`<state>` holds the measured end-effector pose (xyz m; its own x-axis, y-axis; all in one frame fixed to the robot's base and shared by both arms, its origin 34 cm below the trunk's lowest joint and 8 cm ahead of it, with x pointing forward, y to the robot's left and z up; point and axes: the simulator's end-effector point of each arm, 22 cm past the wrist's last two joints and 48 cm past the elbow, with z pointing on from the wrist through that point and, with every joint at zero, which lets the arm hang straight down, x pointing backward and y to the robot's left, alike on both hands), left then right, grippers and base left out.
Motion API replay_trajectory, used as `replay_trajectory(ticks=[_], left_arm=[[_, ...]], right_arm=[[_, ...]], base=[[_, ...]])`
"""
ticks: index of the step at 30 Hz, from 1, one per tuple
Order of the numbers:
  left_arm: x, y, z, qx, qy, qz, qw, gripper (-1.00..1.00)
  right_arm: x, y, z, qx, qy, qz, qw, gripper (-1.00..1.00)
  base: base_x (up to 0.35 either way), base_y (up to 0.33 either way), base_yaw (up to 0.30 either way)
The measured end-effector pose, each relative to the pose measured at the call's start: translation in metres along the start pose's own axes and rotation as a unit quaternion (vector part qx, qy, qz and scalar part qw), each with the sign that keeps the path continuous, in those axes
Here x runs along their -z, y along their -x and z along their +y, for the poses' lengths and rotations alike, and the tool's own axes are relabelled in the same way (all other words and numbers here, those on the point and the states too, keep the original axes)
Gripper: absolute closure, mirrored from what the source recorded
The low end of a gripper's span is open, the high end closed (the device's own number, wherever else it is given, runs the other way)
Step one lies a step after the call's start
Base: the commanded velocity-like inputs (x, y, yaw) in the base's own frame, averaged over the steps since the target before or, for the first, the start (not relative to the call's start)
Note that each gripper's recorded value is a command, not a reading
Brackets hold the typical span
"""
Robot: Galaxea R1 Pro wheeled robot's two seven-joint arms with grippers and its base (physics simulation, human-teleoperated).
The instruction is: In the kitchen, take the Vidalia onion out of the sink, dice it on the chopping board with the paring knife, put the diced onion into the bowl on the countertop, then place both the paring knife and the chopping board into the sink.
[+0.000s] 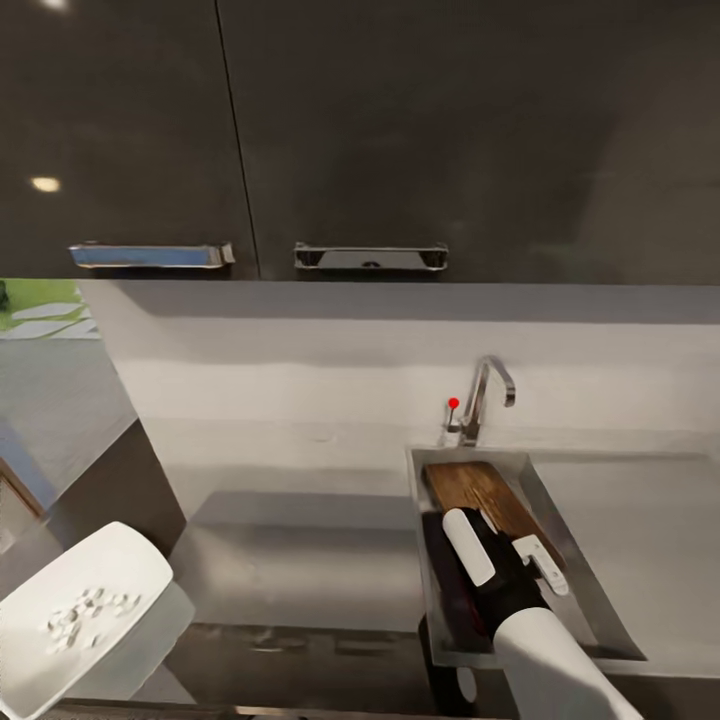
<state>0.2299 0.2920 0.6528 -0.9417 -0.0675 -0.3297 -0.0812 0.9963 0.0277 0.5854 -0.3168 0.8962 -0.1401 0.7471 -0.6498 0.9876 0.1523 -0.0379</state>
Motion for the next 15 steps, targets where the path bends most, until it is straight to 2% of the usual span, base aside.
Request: replay_trajectory(ticks=[4,10,15], left_arm=[[0.0,-0.003,0.0,0.0,0.0,0.003,1.0,-1.0],[0.0,-0.006,0.0,-0.001,0.0,0.008,1.0,-1.0],[0.0,-0.009,0.0,-0.001,0.001,0.012,0.9999,-1.0]], right_arm=[[-0.009,-0.006,-0.007,0.01,-0.012,-0.001,0.9999,1.0],[-0.031,-0.013,-0.011,0.018,-0.01,-0.008,0.9998,1.0],[-0.037,-0.013,-0.013,0.019,-0.013,-0.011,0.9997,1.0]], base=[[0.006,0.0,0.082],[0.001,0.0,0.085],[0.0,-0.04,0.092]])
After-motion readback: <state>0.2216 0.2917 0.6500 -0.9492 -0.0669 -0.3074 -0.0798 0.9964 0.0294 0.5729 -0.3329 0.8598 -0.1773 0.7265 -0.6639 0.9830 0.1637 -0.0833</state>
